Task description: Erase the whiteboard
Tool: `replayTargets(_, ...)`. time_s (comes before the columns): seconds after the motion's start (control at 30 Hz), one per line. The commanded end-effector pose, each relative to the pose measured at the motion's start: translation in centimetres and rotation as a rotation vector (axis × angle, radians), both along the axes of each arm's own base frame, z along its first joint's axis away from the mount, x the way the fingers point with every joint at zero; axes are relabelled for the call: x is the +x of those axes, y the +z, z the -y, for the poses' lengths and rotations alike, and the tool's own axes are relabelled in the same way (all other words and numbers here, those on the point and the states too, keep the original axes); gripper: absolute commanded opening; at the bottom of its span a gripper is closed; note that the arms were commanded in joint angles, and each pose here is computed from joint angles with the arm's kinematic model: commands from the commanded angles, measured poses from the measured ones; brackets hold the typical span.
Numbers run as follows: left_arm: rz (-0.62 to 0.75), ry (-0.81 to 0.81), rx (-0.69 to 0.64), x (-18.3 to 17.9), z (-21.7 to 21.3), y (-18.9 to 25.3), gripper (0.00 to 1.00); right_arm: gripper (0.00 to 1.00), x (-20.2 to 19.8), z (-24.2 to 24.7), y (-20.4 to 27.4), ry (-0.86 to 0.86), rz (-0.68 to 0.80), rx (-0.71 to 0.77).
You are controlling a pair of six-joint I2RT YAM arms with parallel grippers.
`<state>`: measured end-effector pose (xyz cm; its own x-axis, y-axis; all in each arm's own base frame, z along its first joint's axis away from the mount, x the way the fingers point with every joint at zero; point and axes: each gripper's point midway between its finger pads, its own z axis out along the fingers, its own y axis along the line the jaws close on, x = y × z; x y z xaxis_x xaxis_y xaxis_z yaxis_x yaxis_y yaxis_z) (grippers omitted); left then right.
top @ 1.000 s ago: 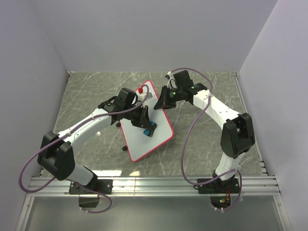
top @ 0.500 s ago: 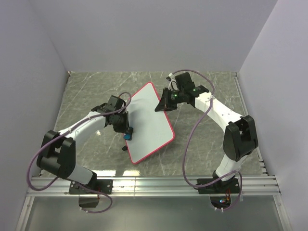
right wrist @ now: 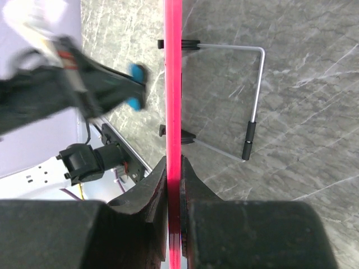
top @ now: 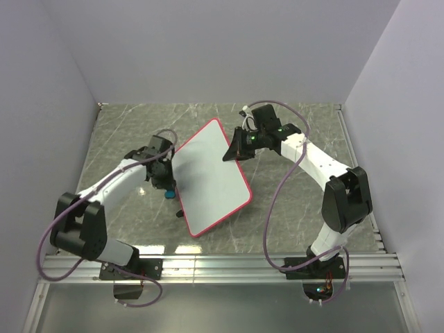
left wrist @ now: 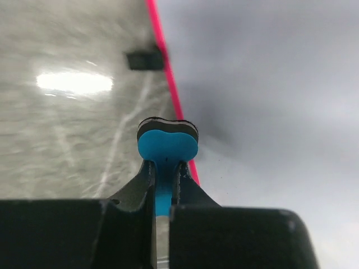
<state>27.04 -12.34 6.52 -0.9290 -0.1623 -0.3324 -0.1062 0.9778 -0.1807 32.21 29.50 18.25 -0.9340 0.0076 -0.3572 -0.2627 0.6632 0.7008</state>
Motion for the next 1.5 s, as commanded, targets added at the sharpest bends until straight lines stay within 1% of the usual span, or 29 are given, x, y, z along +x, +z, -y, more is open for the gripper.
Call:
replayTargets(0.0,0.17,0.12,0.027,2.7,-2.6,6.0,0.0,0.0,-0.7,0.6,-0.1,0.034,0.056,-0.056)
replayTargets(0.1,0.158,0.195,0.099,2.5,-5.1,5.9,0.0,0.0,-0.5,0.4,-0.2,0.028,0.043,-0.054)
replayTargets(0.13,0.149,0.218,0.135,2.2,-6.1,5.2,0.0,0.04,-0.5,0.4,-0.2,0.028,0.041,-0.05)
replayTargets(0.17,0.143,0.234,0.141,2.2,-6.6,4.8,0.0,0.09,-0.5,0.2,-0.2,0.031,0.037,-0.043)
replayTargets(0.2,0.127,0.262,0.145,2.1,-7.5,4.3,0.0,0.19,-0.6,0.1,-0.1,0.031,0.036,-0.041)
replayTargets(0.23,0.109,0.273,0.148,1.7,-7.9,3.6,0.0,0.22,-0.5,0.1,0.0,0.033,0.036,-0.036)
replayTargets(0.3,0.107,0.305,0.136,1.9,-8.8,2.9,0.0,0.26,-0.5,0.0,0.2,0.03,0.038,-0.03)
replayTargets(0.37,0.09,0.34,0.131,1.5,-9.7,1.9,0.01,0.26,-0.4,0.0,0.3,0.028,0.042,-0.028)
replayTargets(0.4,0.1,0.349,0.118,1.8,-9.8,1.7,0.03,0.26,-0.4,0.0,0.5,0.031,0.044,-0.023)
replayTargets(0.43,0.09,0.355,0.116,1.6,-10.0,1.2,0.1,0.28,-0.5,-0.1,0.6,0.034,0.047,-0.02)
replayTargets(0.5,0.088,0.367,0.107,1.8,-10.2,0.8,0.18,0.33,-0.6,0.0,0.7,0.037,0.049,-0.02)
replayTargets(0.53,0.09,0.369,0.108,1.9,-10.3,0.7,0.28,0.35,-0.6,0.0,0.9,0.035,0.056,-0.019)
replayTargets(0.57,0.092,0.375,0.115,1.9,-10.5,0.7,0.32,0.37,-0.8,0.0,1.0,0.039,0.056,-0.018)
replayTargets(0.6,0.09,0.378,0.115,2.0,-10.5,0.5,0.35,0.41,-0.8,0.1,1.0,0.037,0.057,-0.02)
replayTargets(0.63,0.089,0.377,0.113,2.1,-10.5,0.4,0.44,0.44,-0.8,0.2,1.2,0.038,0.062,-0.019)
replayTargets(0.67,0.084,0.378,0.111,2.1,-10.6,0.3,0.48,0.47,-0.9,0.3,1.2,0.038,0.061,-0.021)
replayTargets(0.7,0.082,0.38,0.111,2.2,-10.6,0.2,0.5,0.61,-1.0,0.3,1.2,0.038,0.064,-0.022)
replayTargets(0.73,0.082,0.378,0.111,2.2,-10.6,0.0,0.54,0.69,-1.0,0.4,1.4,0.036,0.069,-0.024)
replayTargets(0.77,0.076,0.377,0.113,2.1,-10.6,-0.2,0.55,0.83,-1.0,0.5,1.6,0.035,0.071,-0.028)
replayTargets(0.8,0.072,0.376,0.112,2.1,-10.6,-0.3,0.56,0.89,-1.0,0.5,1.8,0.035,0.075,-0.03)
replayTargets(0.87,0.076,0.379,0.113,2.1,-10.6,-0.2,0.59,0.98,-0.9,0.7,2.8,0.028,0.092,-0.035)
replayTargets(1.07,0.062,0.375,0.11,2.1,-10.6,-0.6,0.66,1.0,-0.8,1.3,6.7,0.011,0.165,-0.039)
replayTargets(1.17,0.07,0.37,0.098,2.2,-10.4,-0.3,0.7,1.0,-0.5,1.9,9.4,-0.003,0.236,-0.055)
replayTargets(1.23,0.096,0.358,0.071,2.8,-9.9,0.7,0.74,1.0,-0.5,2.8,10.2,-0.025,0.264,-0.087)
replayTargets(1.27,0.124,0.35,0.051,3.1,-9.7,1.6,0.82,1.0,-0.4,3.1,10.9,-0.03,0.292,-0.096)
replayTargets(1.3,0.153,0.339,0.032,3.7,-9.4,2.7,0.95,1.0,-0.3,3.6,11.5,-0.048,0.317,-0.111)
replayTargets(1.33,0.17,0.329,0.012,4.0,-9.0,3.4,1.0,1.0,-0.4,3.9,11.8,-0.054,0.331,-0.117)
replayTargets(1.43,0.276,0.275,-0.075,5.4,-7.5,7.3,0.99,1.0,-1.2,4.5,12.9,-0.059,0.392,-0.105)
replayTargets(1.47,0.319,0.253,-0.104,6.0,-7.1,8.9,0.99,1.0,-2.0,4.9,14.2,-0.068,0.429,-0.08)
